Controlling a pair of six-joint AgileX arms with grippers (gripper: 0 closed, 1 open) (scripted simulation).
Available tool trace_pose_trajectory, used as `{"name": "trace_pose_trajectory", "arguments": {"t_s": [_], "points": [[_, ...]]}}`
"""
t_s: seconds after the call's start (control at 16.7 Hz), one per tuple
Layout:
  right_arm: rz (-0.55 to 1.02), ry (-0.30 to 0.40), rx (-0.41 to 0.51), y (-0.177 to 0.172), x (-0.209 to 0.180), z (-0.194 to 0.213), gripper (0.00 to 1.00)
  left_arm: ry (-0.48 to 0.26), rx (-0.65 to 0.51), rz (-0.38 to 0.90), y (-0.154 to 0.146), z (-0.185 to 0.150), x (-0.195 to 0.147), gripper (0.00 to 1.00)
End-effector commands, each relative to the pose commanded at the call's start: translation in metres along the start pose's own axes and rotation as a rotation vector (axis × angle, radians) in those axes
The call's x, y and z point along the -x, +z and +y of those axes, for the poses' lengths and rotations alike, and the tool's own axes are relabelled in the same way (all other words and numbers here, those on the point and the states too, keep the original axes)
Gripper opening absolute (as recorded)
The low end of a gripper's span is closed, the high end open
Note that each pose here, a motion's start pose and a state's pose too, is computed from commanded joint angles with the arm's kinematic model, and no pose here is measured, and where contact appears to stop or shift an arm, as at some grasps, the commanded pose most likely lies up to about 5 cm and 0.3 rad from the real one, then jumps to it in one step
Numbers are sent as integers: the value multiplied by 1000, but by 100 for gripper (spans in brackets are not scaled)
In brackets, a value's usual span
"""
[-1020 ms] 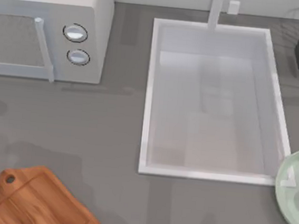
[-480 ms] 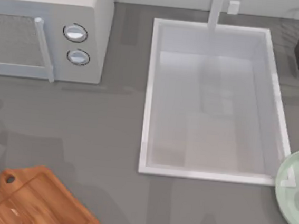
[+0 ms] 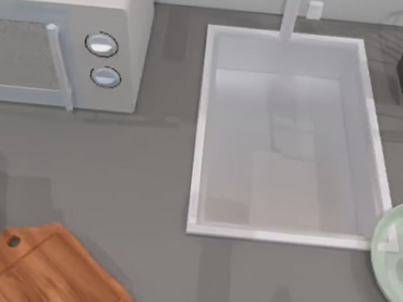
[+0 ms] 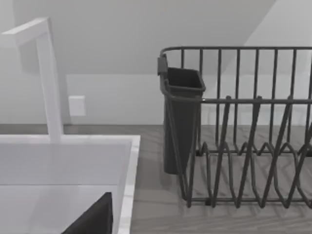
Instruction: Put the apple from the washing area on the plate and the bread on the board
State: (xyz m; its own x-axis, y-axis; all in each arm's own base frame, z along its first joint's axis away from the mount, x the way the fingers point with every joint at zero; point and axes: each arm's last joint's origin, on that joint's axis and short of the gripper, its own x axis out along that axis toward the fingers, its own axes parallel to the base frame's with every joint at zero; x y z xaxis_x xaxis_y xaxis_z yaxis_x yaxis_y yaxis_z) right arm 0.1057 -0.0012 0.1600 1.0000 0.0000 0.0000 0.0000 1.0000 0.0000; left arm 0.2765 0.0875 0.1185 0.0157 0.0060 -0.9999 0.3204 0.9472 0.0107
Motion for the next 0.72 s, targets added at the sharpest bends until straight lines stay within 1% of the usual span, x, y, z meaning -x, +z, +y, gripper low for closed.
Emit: {"name": "trace_pose_trajectory", "arguments": {"t_s": [0.18,0.36,0.72], "points": [[0,0,0,0,0,0,100,-11,0,15,-3,-2,-16,100],[0,0,0,0,0,0,100,-11,0,15,-3,-2,-16,100],[0,0,0,0,0,0,100,-11,0,15,-3,-2,-16,55]]}}
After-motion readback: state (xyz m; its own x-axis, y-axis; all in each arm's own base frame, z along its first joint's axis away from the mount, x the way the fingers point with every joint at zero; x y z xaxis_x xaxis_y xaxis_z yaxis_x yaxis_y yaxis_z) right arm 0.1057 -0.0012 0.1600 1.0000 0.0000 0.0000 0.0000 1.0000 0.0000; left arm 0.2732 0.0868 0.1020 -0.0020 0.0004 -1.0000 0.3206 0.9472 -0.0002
